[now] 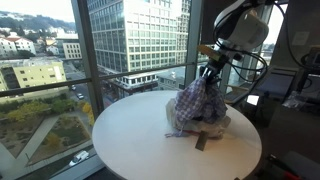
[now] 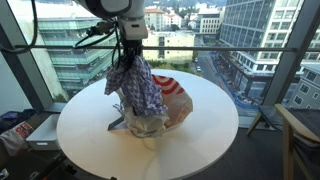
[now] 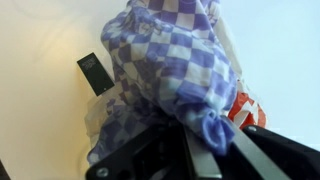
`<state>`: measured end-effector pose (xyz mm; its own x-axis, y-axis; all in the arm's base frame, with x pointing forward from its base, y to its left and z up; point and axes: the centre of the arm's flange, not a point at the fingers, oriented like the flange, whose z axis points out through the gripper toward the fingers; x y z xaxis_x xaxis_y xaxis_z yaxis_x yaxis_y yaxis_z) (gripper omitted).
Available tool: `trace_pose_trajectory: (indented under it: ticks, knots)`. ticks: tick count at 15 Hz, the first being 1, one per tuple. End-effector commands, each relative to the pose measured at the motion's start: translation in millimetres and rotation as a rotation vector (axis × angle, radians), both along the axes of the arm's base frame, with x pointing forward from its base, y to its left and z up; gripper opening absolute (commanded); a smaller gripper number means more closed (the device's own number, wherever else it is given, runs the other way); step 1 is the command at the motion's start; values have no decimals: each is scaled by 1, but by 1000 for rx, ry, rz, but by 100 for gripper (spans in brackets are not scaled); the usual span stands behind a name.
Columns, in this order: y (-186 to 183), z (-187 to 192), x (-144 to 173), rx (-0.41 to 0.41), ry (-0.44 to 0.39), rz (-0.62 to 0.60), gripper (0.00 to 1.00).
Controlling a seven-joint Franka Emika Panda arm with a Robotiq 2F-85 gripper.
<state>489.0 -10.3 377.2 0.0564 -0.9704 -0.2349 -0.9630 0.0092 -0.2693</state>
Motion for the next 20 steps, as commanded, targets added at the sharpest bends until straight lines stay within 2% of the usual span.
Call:
trace_pose_trajectory:
  ticks: [1, 4, 6, 12, 15, 20]
  knots:
    - [-9, -30, 10, -69, 38, -54, 7]
    - [4, -64, 22, -110, 90, -19, 7]
    - [17, -80, 32, -150, 96, 3, 7]
    - [44, -96, 67, -337, -11, 30, 6]
    - [53, -111, 76, -339, -9, 45, 6]
    - [60, -153, 81, -296, 38, 53, 6]
